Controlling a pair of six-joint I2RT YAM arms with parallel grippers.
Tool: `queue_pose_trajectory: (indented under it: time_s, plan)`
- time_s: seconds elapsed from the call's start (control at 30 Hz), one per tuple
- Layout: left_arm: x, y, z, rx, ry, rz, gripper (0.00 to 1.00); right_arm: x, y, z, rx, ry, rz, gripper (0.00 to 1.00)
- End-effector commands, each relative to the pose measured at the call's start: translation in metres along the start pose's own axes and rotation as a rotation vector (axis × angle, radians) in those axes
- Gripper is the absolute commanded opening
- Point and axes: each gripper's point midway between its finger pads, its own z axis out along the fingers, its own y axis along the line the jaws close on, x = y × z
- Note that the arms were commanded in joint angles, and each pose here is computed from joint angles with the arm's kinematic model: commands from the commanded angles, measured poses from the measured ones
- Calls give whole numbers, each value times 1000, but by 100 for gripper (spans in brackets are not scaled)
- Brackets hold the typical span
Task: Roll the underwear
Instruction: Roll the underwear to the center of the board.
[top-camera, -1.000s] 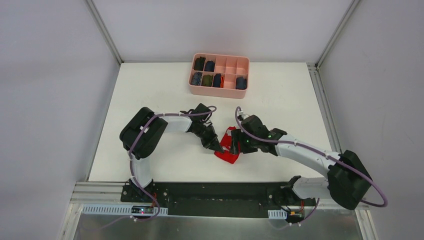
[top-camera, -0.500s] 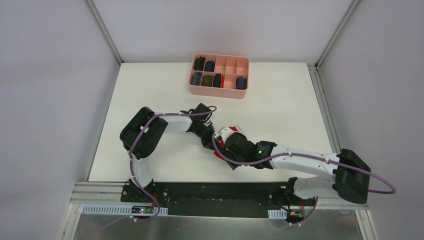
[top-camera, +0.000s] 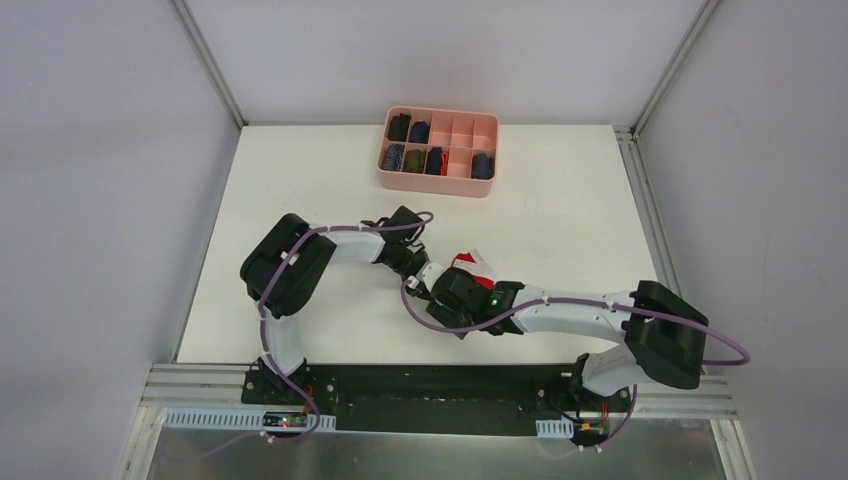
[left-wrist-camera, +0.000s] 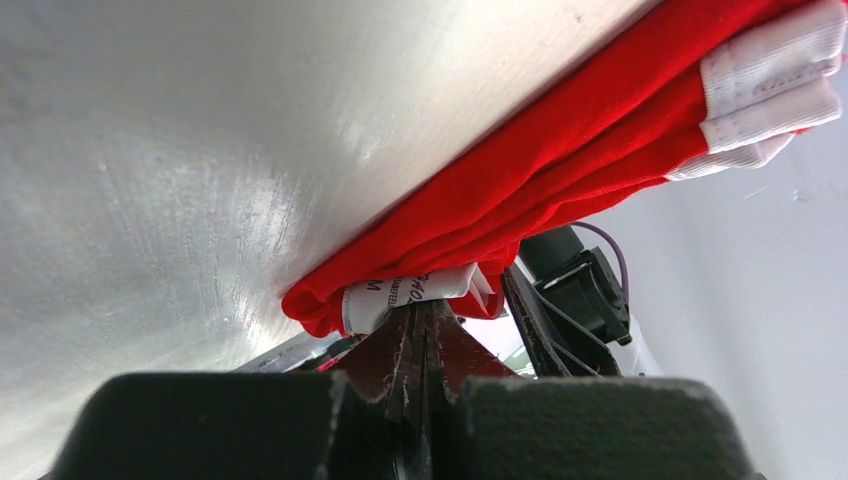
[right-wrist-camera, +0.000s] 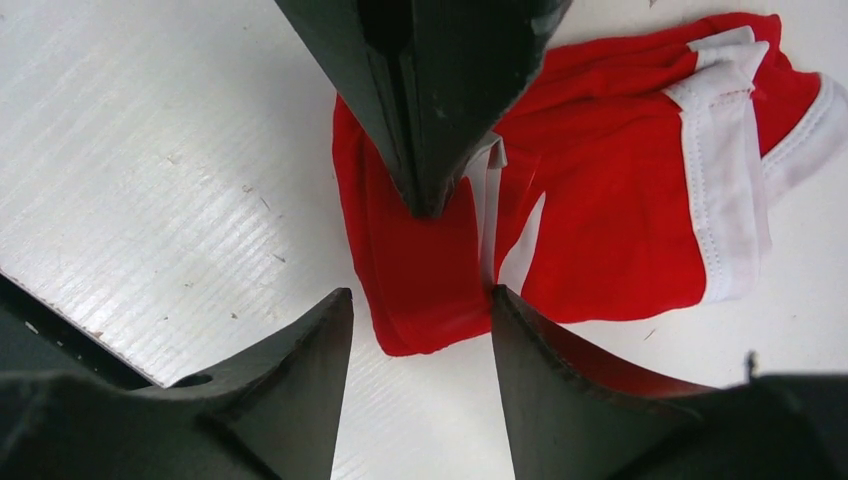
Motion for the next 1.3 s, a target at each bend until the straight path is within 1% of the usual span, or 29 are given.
queue_pose_trajectory:
  time_s: [0.0, 0.07, 0.2, 0.37, 0.43, 0.5, 0.6, 0.7, 0.77, 0.83, 0.93, 1.07, 1.1, 1.27]
  plan:
    - [-4, 31, 10, -107, -8, -61, 0, -11, 3, 8, -3, -35, -16, 55]
    - [-4, 31, 9, -105, -5, -68, 0, -3, 5, 15, -4, -17, -15, 54]
    - [-4, 32, 6, -99, -2, -87, 0, -1, 5, 19, 3, -2, -17, 46]
    - [-8, 26, -5, -65, -13, -100, 0, -1, 3, 19, 16, -1, 1, 23]
    - [-10, 22, -10, -47, -16, -106, 0, -2, 2, 19, 21, -4, 6, 13]
    - [-12, 19, -15, -30, -21, -110, 0, -3, 1, 19, 23, -5, 15, 0]
    - [-13, 11, -26, 5, -28, -110, 1, -5, 2, 19, -10, -9, 58, 0]
    - [-14, 4, -39, 44, -38, -111, 18, -12, 3, 15, -76, -27, 142, 0]
    - [-15, 0, -49, 69, -52, -117, 34, -15, 3, 13, -109, -40, 191, 0]
    - [-17, -2, -58, 92, -69, -121, 46, -17, 5, 10, -149, -43, 232, 0]
    - [-20, 0, -66, 104, -97, -118, 54, -19, 12, 7, -228, -29, 292, 0]
    - [-20, 7, -64, 95, -90, -124, 58, -20, 17, 4, -296, -21, 369, 0]
    - [-18, 8, -64, 96, -91, -121, 60, -21, 19, 4, -321, -18, 411, 0]
    - [-9, 10, -69, 108, -88, -85, 74, -21, 21, 6, -416, 11, 527, 0]
